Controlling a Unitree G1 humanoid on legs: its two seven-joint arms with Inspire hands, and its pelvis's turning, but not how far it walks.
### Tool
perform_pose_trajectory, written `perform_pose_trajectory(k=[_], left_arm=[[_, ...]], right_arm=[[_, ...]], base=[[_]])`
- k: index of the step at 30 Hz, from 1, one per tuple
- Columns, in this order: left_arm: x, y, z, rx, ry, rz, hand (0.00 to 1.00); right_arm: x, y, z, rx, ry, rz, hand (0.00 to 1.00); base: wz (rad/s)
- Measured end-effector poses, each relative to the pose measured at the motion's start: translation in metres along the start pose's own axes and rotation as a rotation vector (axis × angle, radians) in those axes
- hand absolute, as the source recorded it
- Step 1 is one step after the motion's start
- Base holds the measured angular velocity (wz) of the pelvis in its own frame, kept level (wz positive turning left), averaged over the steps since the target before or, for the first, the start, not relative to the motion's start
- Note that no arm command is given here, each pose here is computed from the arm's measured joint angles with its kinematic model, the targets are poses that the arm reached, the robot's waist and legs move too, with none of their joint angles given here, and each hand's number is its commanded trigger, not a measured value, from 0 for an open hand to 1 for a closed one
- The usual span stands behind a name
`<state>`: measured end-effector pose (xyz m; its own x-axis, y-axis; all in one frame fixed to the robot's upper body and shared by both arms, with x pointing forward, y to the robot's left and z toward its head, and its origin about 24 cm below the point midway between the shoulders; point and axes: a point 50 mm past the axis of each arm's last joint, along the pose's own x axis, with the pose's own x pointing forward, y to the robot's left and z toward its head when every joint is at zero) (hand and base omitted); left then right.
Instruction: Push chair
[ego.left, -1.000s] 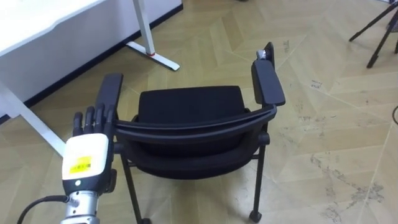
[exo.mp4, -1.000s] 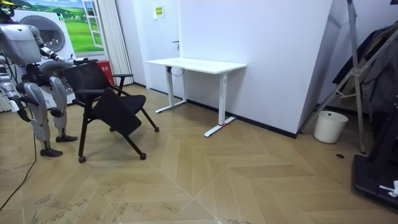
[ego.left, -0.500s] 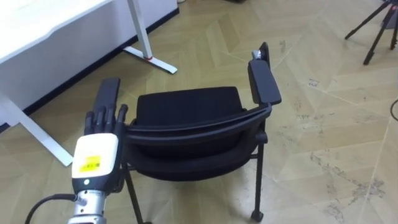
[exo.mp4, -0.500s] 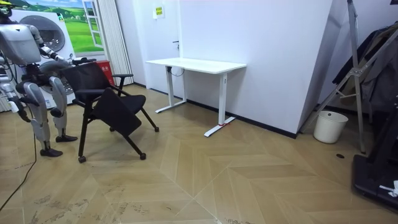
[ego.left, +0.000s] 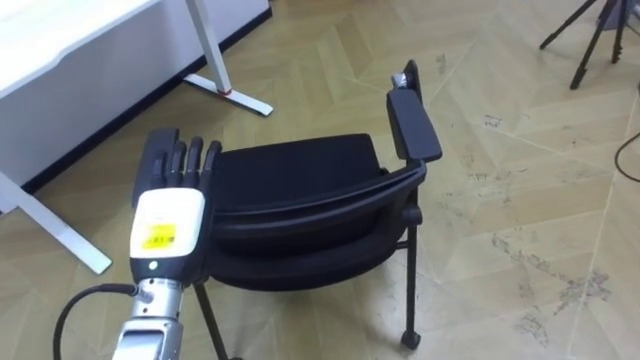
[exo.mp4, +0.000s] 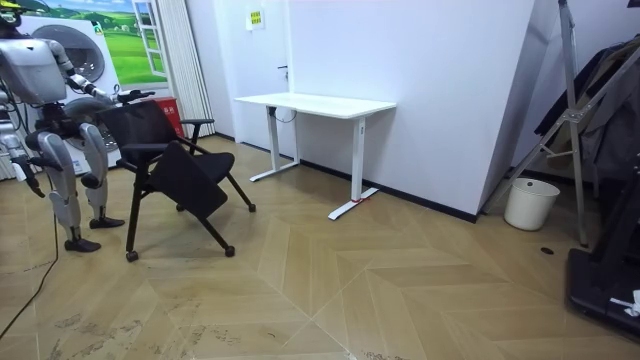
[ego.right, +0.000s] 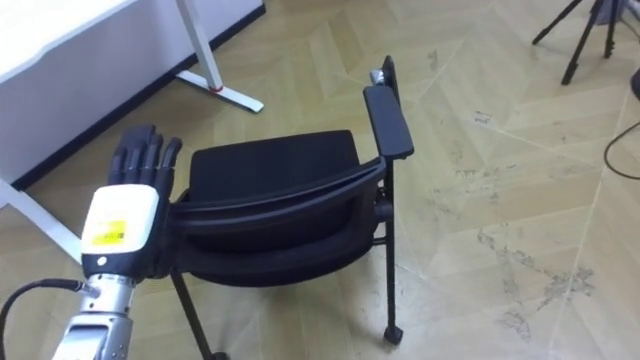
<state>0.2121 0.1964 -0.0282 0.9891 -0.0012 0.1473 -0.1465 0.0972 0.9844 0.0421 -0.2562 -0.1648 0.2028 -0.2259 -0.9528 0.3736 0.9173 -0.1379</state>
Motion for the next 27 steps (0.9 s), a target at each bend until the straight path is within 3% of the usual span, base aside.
perform_pose_trajectory(k=[22, 26, 27], left_arm=[[-0.007, -0.011, -0.007, 0.065, 0.005, -0.091, 0.01], [-0.009, -0.013, -0.008, 0.069, 0.018, -0.097, 0.04], [-0.009, -0.013, -0.007, 0.067, 0.022, -0.101, 0.11]], right_arm=[[0.0, -0.001, -0.001, -0.005, 0.001, 0.021, 0.0], [0.0, -0.001, -0.001, 0.001, 0.014, 0.021, 0.0], [0.0, -0.001, -0.002, 0.008, 0.021, 0.02, 0.0]], base=[[-0.02], [-0.05], [-0.07]])
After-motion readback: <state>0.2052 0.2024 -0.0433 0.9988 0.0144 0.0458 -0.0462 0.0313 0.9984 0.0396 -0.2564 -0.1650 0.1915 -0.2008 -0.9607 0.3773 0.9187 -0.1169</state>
